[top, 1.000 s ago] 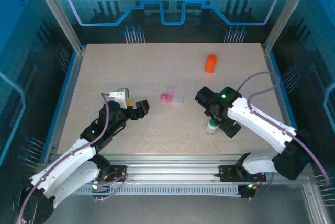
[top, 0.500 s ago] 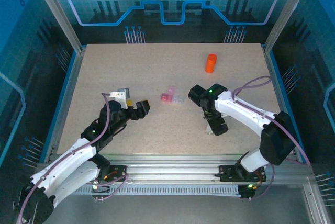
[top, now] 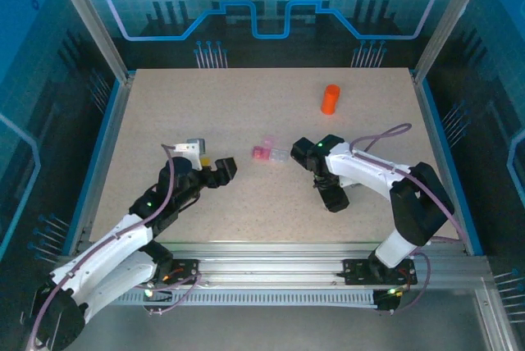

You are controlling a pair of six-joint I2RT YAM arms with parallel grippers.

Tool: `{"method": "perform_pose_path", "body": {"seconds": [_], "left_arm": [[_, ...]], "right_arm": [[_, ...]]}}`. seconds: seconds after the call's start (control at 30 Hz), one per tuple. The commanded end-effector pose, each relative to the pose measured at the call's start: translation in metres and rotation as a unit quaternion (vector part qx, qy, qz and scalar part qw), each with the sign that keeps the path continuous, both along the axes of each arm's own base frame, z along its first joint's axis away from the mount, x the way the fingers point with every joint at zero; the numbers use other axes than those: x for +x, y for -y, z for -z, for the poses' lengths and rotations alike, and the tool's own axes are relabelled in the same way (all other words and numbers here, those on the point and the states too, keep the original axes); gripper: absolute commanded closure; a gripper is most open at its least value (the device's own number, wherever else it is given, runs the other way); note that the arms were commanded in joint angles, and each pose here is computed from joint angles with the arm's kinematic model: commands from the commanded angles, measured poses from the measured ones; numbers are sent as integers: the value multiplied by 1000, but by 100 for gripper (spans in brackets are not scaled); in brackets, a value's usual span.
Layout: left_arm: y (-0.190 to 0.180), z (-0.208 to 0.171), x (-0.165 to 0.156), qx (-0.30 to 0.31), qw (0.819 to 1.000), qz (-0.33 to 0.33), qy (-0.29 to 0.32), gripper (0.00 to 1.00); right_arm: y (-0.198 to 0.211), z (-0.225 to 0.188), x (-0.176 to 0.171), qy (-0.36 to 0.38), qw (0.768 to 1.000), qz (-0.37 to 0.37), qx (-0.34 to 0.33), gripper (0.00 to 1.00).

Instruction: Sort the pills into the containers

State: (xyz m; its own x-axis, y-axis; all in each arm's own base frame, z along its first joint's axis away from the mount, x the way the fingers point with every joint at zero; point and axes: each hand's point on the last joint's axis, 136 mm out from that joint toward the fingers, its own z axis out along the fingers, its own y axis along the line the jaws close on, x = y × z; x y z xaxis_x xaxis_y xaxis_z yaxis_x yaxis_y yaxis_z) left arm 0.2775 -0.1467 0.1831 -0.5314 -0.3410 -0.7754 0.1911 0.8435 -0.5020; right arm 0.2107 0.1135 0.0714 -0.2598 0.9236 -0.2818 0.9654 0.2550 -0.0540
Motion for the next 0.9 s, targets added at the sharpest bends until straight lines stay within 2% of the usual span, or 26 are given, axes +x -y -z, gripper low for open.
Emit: {"method": "perform_pose_path", "body": {"seconds": [0.0,0.13,0.23,0.43,0.53,0.63,0.73,0.8,0.87], "left_arm": [[6,1,-1,-17,1000,9,-5,5],[8,4,-1,-18,1000,12,-9,5],[9,6,0,-16,1000,13,-12,5],[11,9,2,-15,1000,13,-18,5],[11,10,2,-14,1000,14,-21,5],[11,10,2,-14,1000,14,-21,5],[15,9,2,-20,999,23,-17,5],[20,7,2,-27,999,36,-13,6],[27,6,1,-34,998,55,-9,6]], "right_arm": [[10,7,-8,12,994,106,-21,35],[14,9,-11,14,994,108,-26,37],[19,7,-11,24,994,97,-31,45],[27,-1,-11,41,996,70,-34,54],[30,-12,-6,57,997,36,-40,60],[30,-30,7,74,995,-38,-47,66],[26,-56,25,99,983,-144,-56,66],[15,-79,43,134,955,-257,-58,64],[-3,-103,63,189,906,-375,-55,63]]}}
